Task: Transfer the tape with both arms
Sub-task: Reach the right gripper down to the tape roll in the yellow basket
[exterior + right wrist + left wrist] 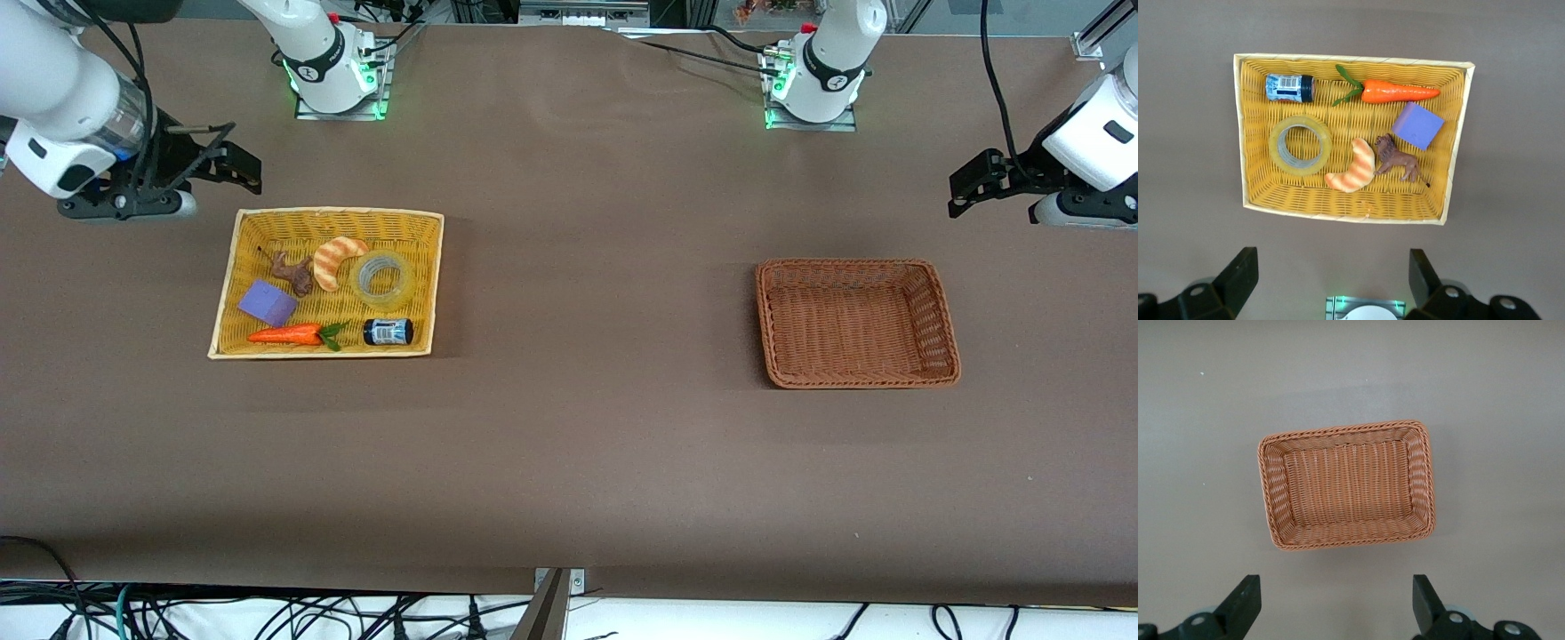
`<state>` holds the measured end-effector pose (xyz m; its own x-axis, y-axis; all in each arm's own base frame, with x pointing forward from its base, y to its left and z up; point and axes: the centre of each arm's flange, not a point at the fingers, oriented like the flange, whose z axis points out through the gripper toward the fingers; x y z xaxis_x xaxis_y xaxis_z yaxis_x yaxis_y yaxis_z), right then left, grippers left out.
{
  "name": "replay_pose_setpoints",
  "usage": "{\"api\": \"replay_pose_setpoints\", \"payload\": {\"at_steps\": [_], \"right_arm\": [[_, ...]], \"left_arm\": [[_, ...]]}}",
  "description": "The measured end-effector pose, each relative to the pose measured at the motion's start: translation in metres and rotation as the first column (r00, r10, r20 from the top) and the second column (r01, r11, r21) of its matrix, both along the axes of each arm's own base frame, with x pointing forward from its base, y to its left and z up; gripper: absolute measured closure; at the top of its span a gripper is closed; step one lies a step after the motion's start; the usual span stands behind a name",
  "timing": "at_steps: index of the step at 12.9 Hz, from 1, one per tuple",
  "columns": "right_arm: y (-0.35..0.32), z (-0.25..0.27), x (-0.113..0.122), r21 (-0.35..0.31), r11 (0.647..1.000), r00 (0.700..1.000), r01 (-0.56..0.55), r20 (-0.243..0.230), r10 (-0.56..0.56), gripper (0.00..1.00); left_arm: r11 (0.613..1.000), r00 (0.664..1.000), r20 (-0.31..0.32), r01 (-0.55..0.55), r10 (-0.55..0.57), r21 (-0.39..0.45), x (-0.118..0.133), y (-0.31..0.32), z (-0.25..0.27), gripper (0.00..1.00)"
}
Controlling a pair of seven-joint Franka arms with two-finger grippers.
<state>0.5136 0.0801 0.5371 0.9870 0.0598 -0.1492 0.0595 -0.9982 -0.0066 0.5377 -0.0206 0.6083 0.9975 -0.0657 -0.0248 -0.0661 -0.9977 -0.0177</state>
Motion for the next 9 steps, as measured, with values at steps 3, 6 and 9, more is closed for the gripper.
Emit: {"api": "replay_pose_setpoints", "payload": {"at_steps": [3, 6, 9], "right_arm": [[0.000, -0.051, 0.008, 0.003, 1.000, 1.000, 0.003, 0.006, -0.003, 0.00], [0.000, -0.111, 0.019, 0.010, 1.000, 1.000, 0.007, 0.016, -0.007, 0.00], [0.001, -0.165, 0.026, 0.017, 1.000, 1.000, 0.009, 0.029, -0.010, 0.00]], "left_arm": [[1.000, 1.000, 0.000, 0.000, 0.000, 0.000, 0.000, 0.000, 0.000, 0.00], [1.000, 1.000, 0.000, 0.000, 0.000, 0.000, 0.000, 0.000, 0.000, 0.00], [1.000, 1.000, 0.000, 0.000, 0.000, 0.000, 0.000, 0.000, 0.000, 0.00]]}}
